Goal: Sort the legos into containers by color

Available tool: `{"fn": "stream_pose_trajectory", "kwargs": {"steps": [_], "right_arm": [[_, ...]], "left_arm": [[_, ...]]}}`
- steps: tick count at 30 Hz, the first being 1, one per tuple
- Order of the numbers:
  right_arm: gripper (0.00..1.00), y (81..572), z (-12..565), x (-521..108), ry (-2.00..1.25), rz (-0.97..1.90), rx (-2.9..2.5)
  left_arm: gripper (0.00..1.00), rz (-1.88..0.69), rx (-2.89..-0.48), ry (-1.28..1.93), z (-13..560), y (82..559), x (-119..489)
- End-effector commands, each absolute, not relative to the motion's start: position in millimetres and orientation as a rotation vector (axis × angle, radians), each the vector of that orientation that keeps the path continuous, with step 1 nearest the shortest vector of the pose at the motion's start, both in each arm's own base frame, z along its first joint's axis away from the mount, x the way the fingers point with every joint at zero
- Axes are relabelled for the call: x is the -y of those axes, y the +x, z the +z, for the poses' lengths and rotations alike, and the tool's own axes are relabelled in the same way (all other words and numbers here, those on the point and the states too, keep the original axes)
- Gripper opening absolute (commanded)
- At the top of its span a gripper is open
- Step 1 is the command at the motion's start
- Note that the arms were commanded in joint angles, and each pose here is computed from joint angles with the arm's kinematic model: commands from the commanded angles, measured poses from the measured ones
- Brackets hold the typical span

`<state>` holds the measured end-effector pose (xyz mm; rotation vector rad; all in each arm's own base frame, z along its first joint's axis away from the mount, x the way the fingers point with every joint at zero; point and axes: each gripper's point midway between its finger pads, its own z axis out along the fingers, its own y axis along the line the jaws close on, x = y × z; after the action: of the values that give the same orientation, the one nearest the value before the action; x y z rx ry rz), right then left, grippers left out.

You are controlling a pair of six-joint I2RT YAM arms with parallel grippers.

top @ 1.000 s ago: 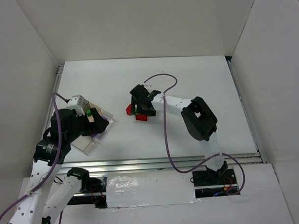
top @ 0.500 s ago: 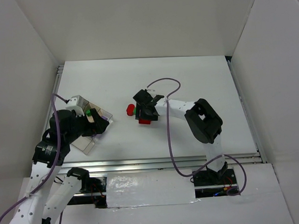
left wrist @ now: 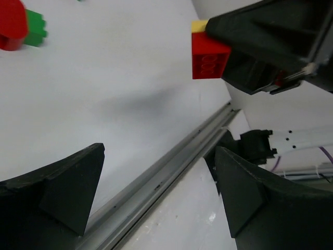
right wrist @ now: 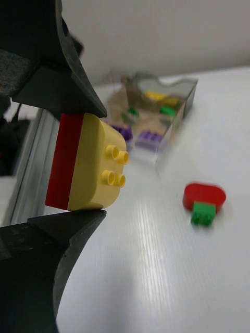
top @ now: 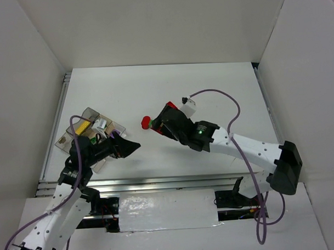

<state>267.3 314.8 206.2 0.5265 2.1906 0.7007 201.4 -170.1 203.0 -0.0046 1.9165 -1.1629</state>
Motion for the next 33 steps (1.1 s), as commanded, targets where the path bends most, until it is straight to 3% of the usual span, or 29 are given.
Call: {"fn": "stream_pose_trajectory", "kwargs": {"steps": [1, 16, 28, 33], "right_arm": [[0.00, 263.8, 244.0, -309.3, 0.742, 0.743, -2.034], [0.00, 225.1, 299.4, -338.3, 0.721, 0.906, -1.907], [0.00, 214.3, 316.5, -364.4, 0.602, 0.970, -1.924], [0.00, 211.0, 315.9, -376.2, 0.528, 0.988, -1.943]], "left_arm": [[0.99, -1.350, -1.588, 0.238, 284.9, 184.7, 196.6], [1.00, -1.238, -1.615, 0.224, 285.1, 211.3, 215.0], [0.99, -1.264, -1.546, 0.286, 295.4, 198.8, 218.9], [0.93, -1.251, -1.543, 0.287, 297.0, 198.0, 217.1]]}}
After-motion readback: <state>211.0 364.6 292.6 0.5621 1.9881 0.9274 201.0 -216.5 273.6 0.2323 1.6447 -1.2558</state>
